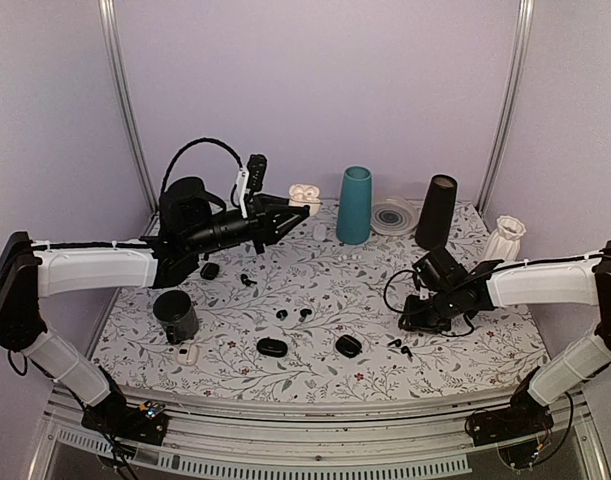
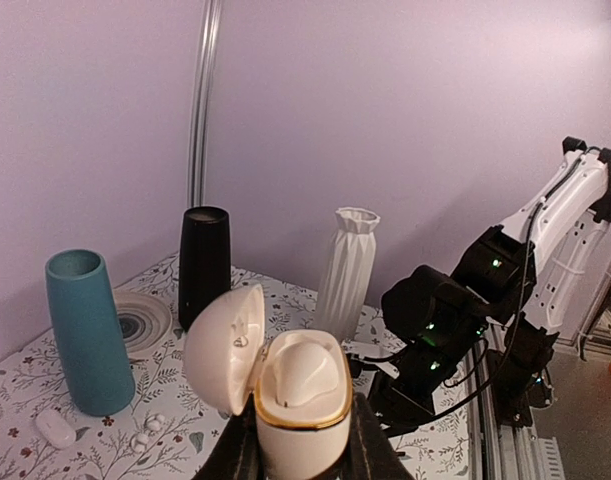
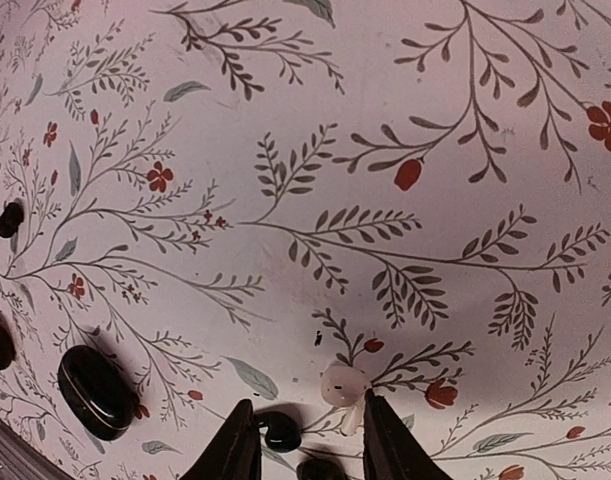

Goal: Insert the wireless bluetooth earbuds into the charging case
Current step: Pick up the right earbud from the center of the board, then insert the right earbud into the right side groove of the charging case.

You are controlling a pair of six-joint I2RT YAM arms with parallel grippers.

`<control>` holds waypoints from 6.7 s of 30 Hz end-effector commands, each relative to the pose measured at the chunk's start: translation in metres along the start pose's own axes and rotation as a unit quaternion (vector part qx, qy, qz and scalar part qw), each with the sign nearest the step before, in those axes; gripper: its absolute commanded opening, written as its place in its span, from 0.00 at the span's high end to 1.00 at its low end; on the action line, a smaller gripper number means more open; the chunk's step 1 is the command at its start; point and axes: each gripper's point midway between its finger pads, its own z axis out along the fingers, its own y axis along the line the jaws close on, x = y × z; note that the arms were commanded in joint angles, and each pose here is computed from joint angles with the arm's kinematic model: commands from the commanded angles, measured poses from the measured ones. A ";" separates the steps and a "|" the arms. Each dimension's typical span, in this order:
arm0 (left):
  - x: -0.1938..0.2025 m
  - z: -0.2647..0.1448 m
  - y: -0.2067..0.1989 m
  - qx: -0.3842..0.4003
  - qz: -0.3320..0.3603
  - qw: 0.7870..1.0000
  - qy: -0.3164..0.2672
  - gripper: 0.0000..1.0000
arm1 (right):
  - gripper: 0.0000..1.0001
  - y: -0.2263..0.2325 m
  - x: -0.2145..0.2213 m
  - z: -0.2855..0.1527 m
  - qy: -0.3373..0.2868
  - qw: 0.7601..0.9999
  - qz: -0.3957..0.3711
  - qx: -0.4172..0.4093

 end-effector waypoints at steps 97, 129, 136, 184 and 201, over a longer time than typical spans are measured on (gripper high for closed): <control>0.050 0.035 0.007 0.038 -0.146 0.988 0.040 1.00 | 0.90 0.152 -0.159 -0.165 -0.298 0.944 -0.123 -0.071; 0.043 0.061 -0.021 0.092 -0.164 0.981 0.042 1.00 | 0.89 0.220 -0.148 -0.190 -0.354 0.908 -0.174 -0.139; 0.031 0.060 -0.022 0.094 -0.155 0.983 0.026 1.00 | 0.89 0.219 -0.145 -0.185 -0.347 0.910 -0.176 -0.140; -0.011 0.047 -0.006 0.030 -0.077 0.996 -0.039 1.00 | 0.85 0.244 -0.120 -0.162 -0.277 0.917 -0.211 -0.196; -0.007 0.041 -0.014 0.038 -0.054 0.997 -0.033 1.00 | 0.62 0.250 -0.127 -0.184 -0.283 0.914 -0.192 -0.217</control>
